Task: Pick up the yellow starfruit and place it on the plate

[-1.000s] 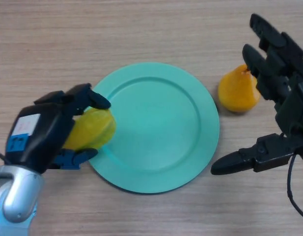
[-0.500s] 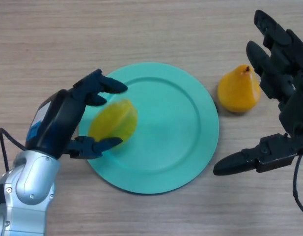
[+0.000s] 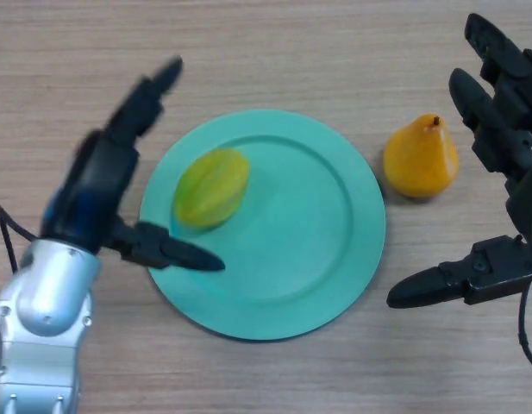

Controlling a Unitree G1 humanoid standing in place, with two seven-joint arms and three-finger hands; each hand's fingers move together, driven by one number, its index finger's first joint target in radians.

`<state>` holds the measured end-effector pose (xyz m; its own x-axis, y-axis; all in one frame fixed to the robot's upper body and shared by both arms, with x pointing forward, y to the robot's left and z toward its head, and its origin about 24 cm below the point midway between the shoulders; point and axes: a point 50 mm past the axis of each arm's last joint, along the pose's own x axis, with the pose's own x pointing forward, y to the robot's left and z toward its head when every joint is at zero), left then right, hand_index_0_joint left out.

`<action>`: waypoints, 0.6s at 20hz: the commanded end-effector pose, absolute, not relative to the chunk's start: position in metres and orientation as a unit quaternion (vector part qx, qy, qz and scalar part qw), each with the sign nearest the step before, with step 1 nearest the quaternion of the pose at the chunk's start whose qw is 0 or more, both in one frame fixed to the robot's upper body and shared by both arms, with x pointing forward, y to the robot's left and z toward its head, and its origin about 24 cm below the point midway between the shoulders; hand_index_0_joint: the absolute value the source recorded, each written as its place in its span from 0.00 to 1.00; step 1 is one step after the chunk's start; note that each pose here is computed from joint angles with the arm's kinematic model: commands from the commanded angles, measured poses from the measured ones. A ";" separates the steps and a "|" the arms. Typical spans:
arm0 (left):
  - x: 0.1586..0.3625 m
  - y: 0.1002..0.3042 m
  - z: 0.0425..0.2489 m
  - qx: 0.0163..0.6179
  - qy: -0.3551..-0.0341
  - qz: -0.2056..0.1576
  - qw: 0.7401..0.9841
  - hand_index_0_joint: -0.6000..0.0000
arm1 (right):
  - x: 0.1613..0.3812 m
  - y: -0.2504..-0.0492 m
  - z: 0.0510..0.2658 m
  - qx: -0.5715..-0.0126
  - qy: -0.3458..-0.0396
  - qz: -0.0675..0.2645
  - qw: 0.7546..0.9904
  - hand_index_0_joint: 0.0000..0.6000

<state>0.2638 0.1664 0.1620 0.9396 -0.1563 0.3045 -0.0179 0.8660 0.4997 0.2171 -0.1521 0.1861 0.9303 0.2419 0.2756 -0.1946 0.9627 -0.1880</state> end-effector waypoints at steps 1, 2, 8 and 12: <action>0.247 0.177 0.205 0.187 -0.286 -0.015 0.940 1.00 | 0.206 -0.157 0.212 -0.103 -0.234 0.095 0.962 0.00; 0.245 0.179 0.209 0.177 -0.295 -0.017 0.939 1.00 | 0.206 -0.158 0.212 -0.104 -0.234 0.095 0.962 0.00; 0.229 0.200 0.216 0.119 -0.334 -0.026 0.935 1.00 | 0.210 -0.159 0.210 -0.096 -0.248 0.091 0.960 0.00; 0.223 0.203 0.215 0.092 -0.345 -0.032 0.933 1.00 | 0.215 -0.157 0.210 -0.095 -0.257 0.094 0.957 0.00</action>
<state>0.2401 0.1972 0.1797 0.8939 -0.1197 0.4319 0.0561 0.9860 0.1572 0.2266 -0.1541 0.1795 0.9375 0.2360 0.2556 -0.1929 0.9641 -0.1828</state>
